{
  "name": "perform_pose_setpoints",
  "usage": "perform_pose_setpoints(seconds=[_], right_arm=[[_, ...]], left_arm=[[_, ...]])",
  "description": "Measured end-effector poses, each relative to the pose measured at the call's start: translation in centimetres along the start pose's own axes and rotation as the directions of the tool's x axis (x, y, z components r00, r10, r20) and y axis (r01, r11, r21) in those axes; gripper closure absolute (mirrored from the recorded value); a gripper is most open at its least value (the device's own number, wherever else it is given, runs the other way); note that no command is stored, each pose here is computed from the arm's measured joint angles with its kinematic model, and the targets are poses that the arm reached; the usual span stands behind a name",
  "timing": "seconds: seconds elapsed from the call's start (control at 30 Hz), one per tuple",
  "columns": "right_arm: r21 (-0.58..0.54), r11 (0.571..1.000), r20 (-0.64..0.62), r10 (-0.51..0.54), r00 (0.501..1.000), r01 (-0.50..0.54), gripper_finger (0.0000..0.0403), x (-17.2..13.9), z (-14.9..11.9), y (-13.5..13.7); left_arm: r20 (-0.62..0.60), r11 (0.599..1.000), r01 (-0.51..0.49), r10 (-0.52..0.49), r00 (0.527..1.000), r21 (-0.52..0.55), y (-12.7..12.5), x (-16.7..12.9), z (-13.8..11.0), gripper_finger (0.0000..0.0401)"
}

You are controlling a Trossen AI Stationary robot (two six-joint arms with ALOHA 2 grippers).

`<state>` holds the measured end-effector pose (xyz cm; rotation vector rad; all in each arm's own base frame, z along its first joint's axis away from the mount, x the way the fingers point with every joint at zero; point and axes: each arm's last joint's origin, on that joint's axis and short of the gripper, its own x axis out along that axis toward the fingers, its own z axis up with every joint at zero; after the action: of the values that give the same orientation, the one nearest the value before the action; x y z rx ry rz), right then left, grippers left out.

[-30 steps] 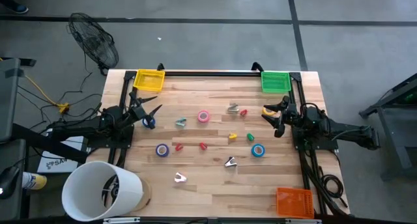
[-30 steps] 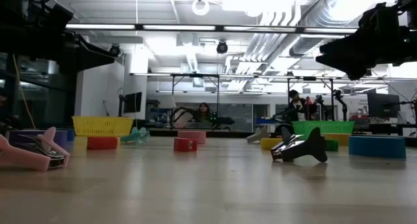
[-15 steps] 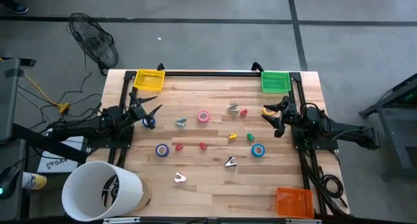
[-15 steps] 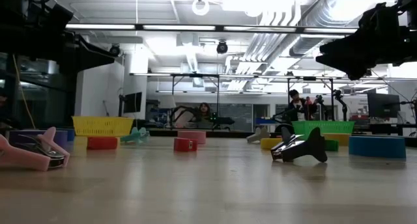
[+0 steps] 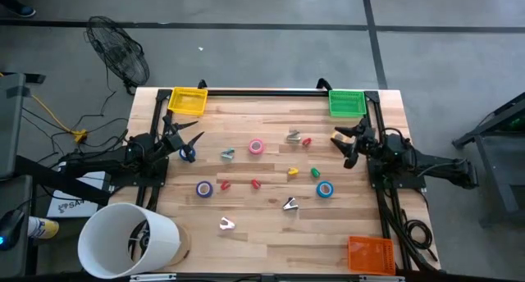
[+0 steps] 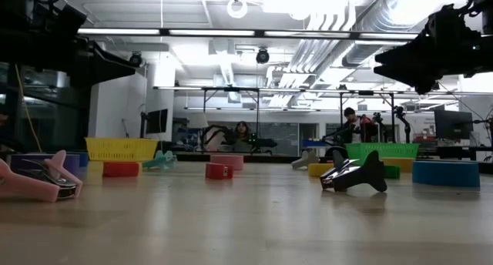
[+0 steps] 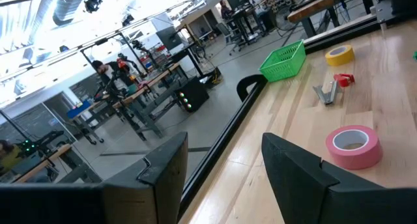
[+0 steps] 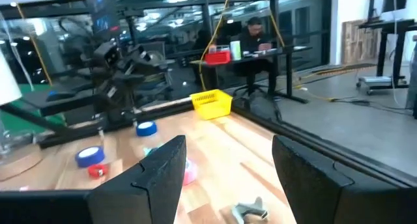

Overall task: Pick and place Stapler, Stapler remover, tape
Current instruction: Put the top right red stapler into the green bin

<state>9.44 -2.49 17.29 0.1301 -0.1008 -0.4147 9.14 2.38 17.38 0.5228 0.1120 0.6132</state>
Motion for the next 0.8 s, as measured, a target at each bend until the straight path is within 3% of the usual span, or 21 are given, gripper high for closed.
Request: perform_pose_setpoints(seconds=[0.1,0.2,0.37,0.53,0.8], right_arm=[[0.024,1.000,0.010,0.003,1.000,-0.003,0.0183,0.0,0.1,0.0],[0.125,0.992,0.014,0.034,0.999,-0.035,0.0183,0.0,0.2,0.1],[0.271,0.960,0.064,-0.085,0.994,0.065,0.0183,0.0,0.6,-0.2],[0.265,0.946,0.053,-0.206,0.977,0.185,0.0183,-0.1,0.8,-0.5],[0.259,0.919,0.016,-0.311,0.950,0.296,0.0183,-0.3,2.8,-0.6]], left_arm=[[0.000,1.000,0.000,0.000,1.000,0.000,0.0,0.0,0.0,0.0208],[0.000,1.000,0.000,0.000,1.000,0.000,0.0,0.0,0.0,0.0208],[0.000,1.000,0.000,0.000,1.000,0.000,0.0,0.0,0.0,0.0208],[0.000,1.000,0.000,0.000,1.000,0.000,0.0,0.0,0.0,0.0208],[0.000,1.000,0.000,0.000,1.000,0.000,0.0,0.0,0.0,0.0208]])
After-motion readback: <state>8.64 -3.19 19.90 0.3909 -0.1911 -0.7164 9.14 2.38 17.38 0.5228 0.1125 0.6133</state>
